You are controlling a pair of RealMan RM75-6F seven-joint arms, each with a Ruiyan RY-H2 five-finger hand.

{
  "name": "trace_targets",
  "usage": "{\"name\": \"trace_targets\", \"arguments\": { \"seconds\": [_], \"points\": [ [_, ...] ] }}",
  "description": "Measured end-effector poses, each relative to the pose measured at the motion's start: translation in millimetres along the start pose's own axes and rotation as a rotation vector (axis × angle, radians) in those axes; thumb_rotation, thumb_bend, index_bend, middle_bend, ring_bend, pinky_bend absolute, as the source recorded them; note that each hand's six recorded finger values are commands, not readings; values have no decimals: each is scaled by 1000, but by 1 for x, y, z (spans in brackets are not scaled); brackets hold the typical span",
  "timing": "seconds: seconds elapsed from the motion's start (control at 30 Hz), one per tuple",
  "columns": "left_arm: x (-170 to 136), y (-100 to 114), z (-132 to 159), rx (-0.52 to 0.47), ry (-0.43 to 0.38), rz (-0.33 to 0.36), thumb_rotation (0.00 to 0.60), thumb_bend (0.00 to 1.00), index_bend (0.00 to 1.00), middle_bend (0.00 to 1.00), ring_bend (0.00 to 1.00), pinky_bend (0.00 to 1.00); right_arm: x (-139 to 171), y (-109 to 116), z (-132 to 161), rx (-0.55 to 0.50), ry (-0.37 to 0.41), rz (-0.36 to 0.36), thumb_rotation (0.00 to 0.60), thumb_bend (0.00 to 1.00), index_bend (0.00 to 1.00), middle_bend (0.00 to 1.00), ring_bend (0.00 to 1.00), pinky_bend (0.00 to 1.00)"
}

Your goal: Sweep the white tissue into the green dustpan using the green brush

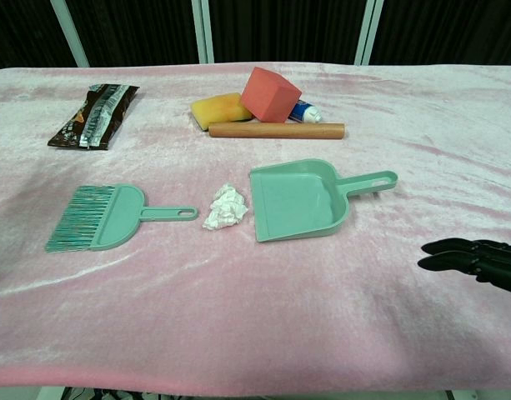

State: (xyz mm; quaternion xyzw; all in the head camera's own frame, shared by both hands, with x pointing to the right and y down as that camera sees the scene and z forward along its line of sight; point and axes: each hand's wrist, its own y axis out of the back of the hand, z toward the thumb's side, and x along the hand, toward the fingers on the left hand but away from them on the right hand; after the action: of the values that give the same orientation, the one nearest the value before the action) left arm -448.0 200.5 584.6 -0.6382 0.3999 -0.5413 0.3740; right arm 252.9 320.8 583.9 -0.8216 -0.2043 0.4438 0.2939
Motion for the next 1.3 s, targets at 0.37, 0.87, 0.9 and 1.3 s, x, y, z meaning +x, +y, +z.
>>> {"name": "trace_targets", "arguments": {
  "seconds": [0.37,0.87,0.9,1.3],
  "points": [
    [0,2,0,-14,-2,11,600,0,0,0,0,48,-5,11,3,-2,-9,-40,600,122,0,0,0,176],
    [4,0,-1,-20,6,8,600,0,0,0,0,48,-95,60,12,105,-48,-132,600,163,0,89,382,584],
    [4,0,-1,-20,7,8,600,0,0,0,0,48,-103,63,14,115,-49,-139,600,165,7,122,453,638],
    [8,1,-2,-31,23,14,600,0,0,0,0,48,-180,79,29,197,-79,-172,600,200,180,283,652,808]
  ]
}}
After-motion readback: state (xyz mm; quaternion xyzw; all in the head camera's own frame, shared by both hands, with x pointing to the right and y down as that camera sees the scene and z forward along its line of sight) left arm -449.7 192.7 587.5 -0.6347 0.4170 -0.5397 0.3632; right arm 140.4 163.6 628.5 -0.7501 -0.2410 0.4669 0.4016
